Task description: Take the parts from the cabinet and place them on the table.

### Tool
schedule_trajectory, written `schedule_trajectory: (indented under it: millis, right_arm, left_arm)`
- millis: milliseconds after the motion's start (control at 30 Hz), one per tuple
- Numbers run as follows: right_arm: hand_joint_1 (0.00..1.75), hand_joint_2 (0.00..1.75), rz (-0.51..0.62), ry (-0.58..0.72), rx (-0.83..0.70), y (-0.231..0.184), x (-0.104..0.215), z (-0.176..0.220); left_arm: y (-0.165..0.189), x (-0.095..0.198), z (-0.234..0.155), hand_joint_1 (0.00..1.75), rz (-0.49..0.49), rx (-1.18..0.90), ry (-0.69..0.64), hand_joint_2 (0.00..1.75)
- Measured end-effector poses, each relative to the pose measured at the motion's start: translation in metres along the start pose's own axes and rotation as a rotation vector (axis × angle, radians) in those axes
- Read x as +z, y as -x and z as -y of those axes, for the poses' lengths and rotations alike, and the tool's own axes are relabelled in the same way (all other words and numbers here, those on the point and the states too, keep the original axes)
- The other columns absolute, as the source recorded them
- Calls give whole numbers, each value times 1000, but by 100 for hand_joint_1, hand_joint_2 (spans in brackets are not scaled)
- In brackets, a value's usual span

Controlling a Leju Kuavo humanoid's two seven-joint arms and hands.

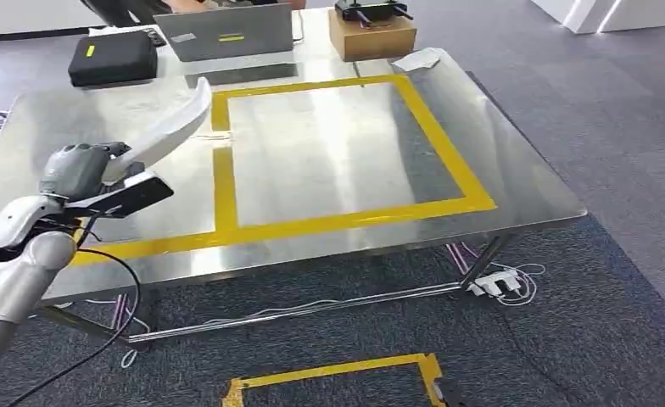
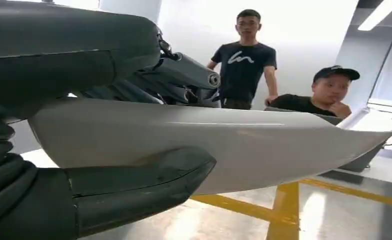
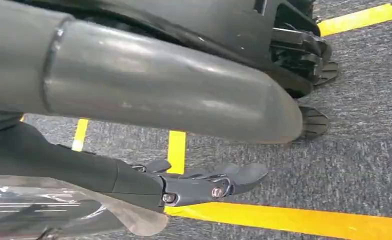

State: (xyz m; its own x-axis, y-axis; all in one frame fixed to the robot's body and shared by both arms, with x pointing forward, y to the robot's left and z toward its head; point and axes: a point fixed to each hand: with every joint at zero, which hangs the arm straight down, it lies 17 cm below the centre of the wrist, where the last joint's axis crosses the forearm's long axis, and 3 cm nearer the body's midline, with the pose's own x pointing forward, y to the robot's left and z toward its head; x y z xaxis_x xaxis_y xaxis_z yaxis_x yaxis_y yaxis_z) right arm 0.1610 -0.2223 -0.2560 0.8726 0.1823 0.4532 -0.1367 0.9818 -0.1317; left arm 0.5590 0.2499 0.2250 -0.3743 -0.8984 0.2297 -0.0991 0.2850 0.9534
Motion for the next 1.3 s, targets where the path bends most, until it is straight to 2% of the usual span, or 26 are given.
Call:
schedule_trajectory:
  millis: [267,633,967,1300]
  right_arm:
    - [0,0,-4,-2,9,0,0,0]
    - [0,0,-5,-14,37,-7,-2,-3]
    - [0,0,-10,-21,45,-9,-2,-5]
    - [0,0,-14,-22,50,-10,-3,-5]
  left_arm:
    - [3,-10,14,175,-41,-48,56,175]
    - [12,-34,38,175,-102,-303,150,175]
    - [50,-26,66,175,-207,-510,269,175]
    - [86,-18,65,175,-298,-634,324,175]
